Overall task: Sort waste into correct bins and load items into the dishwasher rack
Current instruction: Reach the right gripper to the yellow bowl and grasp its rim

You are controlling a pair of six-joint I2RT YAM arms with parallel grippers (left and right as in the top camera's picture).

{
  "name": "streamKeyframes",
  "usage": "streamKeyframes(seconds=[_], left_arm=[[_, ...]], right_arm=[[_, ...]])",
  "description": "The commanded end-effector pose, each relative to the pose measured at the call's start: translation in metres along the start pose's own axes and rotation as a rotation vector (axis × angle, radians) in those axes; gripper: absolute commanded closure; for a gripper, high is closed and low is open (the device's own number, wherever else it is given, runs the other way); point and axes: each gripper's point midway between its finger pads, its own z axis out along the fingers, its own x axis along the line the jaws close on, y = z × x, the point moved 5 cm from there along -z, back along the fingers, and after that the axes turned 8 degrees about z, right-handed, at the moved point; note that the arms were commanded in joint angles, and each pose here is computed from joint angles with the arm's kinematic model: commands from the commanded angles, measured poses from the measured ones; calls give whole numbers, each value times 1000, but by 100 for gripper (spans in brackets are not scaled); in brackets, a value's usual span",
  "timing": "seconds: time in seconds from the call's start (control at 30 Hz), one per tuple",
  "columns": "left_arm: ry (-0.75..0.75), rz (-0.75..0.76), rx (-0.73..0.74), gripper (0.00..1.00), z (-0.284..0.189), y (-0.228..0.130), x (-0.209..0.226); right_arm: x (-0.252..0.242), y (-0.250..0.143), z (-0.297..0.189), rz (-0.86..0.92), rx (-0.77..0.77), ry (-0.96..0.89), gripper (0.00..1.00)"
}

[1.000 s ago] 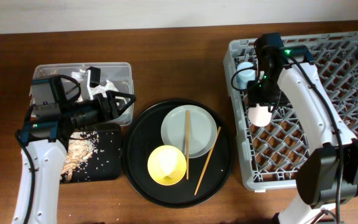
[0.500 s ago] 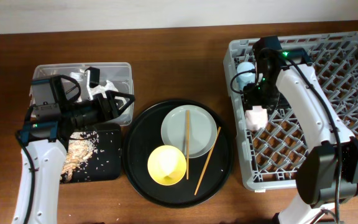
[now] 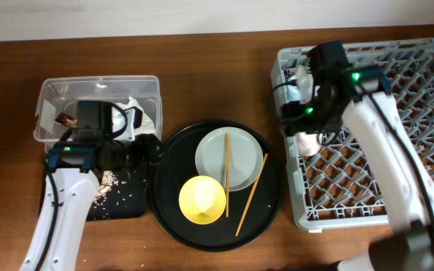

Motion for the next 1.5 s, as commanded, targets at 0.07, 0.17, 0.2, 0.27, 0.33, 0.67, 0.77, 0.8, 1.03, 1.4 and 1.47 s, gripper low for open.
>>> streamKeyframes(seconds=[0.07, 0.17, 0.2, 0.27, 0.33, 0.67, 0.77, 0.8, 1.03, 1.4, 1.47], left_arm=[[161, -29, -91, 44, -10, 14, 28], [203, -188, -193, 42, -28, 28, 64], [220, -251, -224, 39, -36, 30, 79], [255, -346, -268, 27, -51, 29, 105], [288, -422, -297, 2, -64, 25, 127], [312, -493, -292, 1, -72, 14, 143], [311, -499, -279, 1, -71, 12, 142], [311, -500, -277, 1, -71, 11, 142], [311, -500, -277, 1, -71, 11, 142], [311, -499, -277, 1, -71, 11, 142], [311, -499, -277, 1, -71, 11, 142]], right_arm=[[100, -52, -15, -306, 34, 185, 31], [142, -82, 0, -415, 91, 209, 31], [155, -92, 6, -461, 108, 219, 31], [180, -112, 20, -551, 131, 239, 31], [204, -137, 43, -651, 141, 244, 31], [224, -182, 149, -802, 75, 1, 43], [218, -181, 173, -802, 84, -66, 52], [217, -181, 179, -803, 88, -78, 52], [213, -186, 199, -759, 123, -109, 66], [218, -181, 180, -754, 102, -90, 96], [227, -175, 160, -746, 64, -55, 96]])
